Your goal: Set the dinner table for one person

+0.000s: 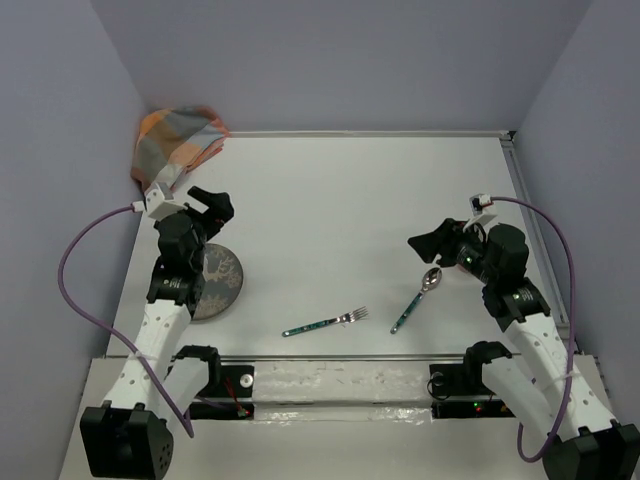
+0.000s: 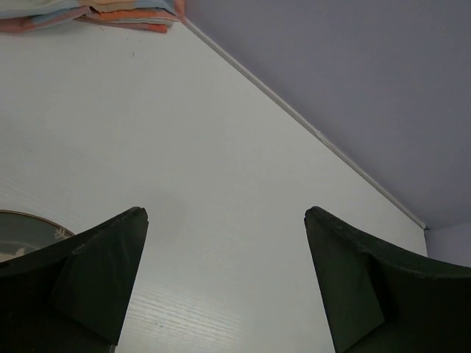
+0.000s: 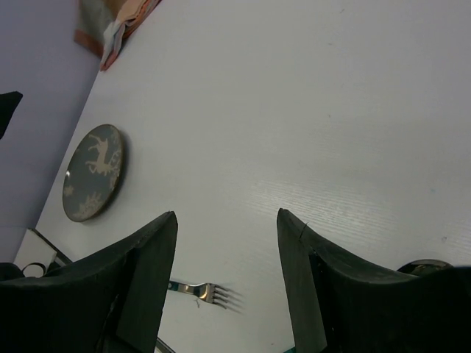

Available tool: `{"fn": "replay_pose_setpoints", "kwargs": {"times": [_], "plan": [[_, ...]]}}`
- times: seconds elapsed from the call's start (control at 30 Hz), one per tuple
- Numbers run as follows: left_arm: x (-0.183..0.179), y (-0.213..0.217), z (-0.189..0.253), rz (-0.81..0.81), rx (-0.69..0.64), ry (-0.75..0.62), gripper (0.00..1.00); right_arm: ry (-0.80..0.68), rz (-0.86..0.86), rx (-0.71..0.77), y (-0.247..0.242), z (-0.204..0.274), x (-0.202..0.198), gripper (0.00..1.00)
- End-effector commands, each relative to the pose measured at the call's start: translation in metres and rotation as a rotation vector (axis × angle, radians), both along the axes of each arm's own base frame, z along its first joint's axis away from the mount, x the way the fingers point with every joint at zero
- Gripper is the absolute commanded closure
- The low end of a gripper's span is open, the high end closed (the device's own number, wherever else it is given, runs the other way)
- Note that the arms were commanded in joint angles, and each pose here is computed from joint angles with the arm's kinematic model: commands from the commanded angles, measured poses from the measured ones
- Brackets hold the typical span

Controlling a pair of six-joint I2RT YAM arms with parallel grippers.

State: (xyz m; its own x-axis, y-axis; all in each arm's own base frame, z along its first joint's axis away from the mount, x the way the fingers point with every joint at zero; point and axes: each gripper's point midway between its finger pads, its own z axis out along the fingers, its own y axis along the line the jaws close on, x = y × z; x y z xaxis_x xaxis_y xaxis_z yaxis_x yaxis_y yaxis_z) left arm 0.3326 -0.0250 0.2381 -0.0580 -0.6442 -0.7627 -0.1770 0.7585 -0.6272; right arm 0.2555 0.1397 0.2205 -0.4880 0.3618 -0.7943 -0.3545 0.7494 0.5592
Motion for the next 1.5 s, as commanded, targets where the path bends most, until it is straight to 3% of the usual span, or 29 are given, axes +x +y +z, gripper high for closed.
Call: {"fn": "replay_pose_setpoints", "kwargs": {"times": [0.0, 0.1, 0.27, 0.47, 0.67, 0.73, 0.97, 1.23, 1.47], "plan": [[0.014, 0.013, 0.004, 0.010, 0.014, -0.004, 0.01, -0.082, 0.011, 0.003, 0.002, 0.016, 0.001, 0.37], [0.032, 0.020, 0.005, 0.030, 0.014, 0.025, 0.01, -0.082, 0.011, 0.003, 0.002, 0.016, 0.000, 0.37], [0.064, 0.054, 0.011, 0.207, 0.092, 0.075, 0.01, -0.080, 0.009, 0.002, 0.002, 0.015, -0.001, 0.37], [0.102, 0.107, -0.036, 0.382, 0.276, 0.277, 0.01, -0.069, 0.008, -0.002, 0.001, 0.011, 0.000, 0.37], [0.137, 0.136, -0.058, 0.379, 0.283, 0.344, 0.01, -0.061, 0.051, 0.013, 0.009, 0.013, -0.004, 0.37], [0.153, 0.149, -0.093, 0.367, 0.272, 0.431, 0.01, -0.056, 0.047, 0.013, 0.009, 0.012, -0.003, 0.37], [0.189, 0.167, -0.133, 0.341, 0.240, 0.534, 0.02, -0.032, 0.070, 0.006, 0.015, 0.005, -0.002, 0.37], [0.212, 0.187, -0.148, 0.364, 0.252, 0.564, 0.02, -0.015, 0.102, 0.001, 0.022, 0.000, -0.002, 0.38], [0.228, 0.204, -0.165, 0.370, 0.310, 0.677, 0.04, -0.005, 0.101, -0.011, 0.024, -0.004, 0.004, 0.38]]}}
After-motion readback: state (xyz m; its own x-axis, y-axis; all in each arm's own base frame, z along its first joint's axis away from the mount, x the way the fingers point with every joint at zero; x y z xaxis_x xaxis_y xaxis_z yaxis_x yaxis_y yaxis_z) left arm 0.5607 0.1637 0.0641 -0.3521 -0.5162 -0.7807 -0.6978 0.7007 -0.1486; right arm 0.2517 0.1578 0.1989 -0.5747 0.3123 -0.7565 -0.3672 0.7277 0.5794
